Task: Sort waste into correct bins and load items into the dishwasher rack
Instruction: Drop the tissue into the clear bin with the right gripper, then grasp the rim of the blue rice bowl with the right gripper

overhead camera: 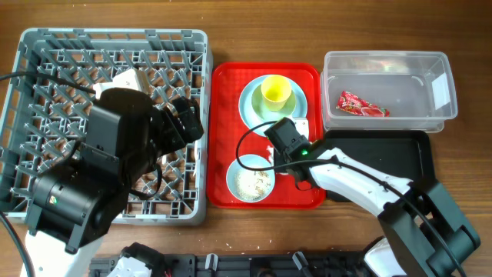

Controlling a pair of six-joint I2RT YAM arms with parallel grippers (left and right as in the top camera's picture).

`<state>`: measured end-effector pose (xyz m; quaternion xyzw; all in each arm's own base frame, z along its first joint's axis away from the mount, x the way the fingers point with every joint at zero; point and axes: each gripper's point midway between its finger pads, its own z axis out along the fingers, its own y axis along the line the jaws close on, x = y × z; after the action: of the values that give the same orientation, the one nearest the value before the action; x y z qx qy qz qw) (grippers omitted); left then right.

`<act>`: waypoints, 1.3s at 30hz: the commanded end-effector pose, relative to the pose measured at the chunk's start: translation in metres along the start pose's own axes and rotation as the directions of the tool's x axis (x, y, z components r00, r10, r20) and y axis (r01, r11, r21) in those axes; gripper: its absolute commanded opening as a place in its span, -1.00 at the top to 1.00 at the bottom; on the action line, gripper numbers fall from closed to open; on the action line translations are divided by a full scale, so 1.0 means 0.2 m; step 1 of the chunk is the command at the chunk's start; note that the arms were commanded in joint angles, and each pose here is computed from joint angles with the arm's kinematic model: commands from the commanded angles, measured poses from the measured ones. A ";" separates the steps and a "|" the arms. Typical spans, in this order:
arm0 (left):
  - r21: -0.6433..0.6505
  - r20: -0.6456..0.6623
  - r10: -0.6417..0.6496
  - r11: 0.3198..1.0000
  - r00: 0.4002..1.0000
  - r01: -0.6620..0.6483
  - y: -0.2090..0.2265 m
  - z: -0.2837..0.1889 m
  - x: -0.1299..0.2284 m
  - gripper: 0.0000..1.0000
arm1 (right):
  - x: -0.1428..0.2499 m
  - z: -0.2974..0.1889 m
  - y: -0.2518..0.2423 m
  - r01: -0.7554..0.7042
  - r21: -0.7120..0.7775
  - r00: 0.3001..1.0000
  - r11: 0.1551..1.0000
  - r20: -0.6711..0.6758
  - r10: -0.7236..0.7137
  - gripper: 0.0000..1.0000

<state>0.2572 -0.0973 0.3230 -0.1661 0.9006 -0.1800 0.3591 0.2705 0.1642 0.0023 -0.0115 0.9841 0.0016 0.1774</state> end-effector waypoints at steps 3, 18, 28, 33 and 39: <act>-0.001 0.021 -0.005 1.000 1.000 0.005 0.00 -0.02 -0.02 -1.00 | -0.12 -0.14 0.07 0.083 -0.025 0.996 0.996 -0.010 -0.084 0.91; -0.001 0.021 -0.005 1.000 1.000 0.005 0.00 -0.02 -0.02 -1.00 | -0.83 -0.55 -0.84 -0.343 0.094 0.890 0.935 0.352 0.291 0.36; -0.001 0.021 -0.005 1.000 1.000 0.005 0.00 -0.02 -0.02 -1.00 | -0.60 -0.93 -0.17 0.029 -0.611 0.979 0.791 0.177 0.100 -0.15; -0.001 0.021 -0.005 1.000 1.000 0.005 0.00 -0.02 -0.02 -1.00 | -0.22 -1.02 0.22 0.174 -0.738 0.980 0.652 0.068 -0.185 0.73; -0.001 0.021 -0.005 1.000 1.000 0.005 0.00 -0.02 -0.02 -1.00 | 0.08 -0.69 0.47 0.341 -0.362 0.937 0.867 0.056 -0.345 0.91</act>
<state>0.2572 -0.0972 0.3230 -0.1663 0.9005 -0.1800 0.3592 0.1944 0.2619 0.1584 -0.2485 0.9242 0.2588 0.1310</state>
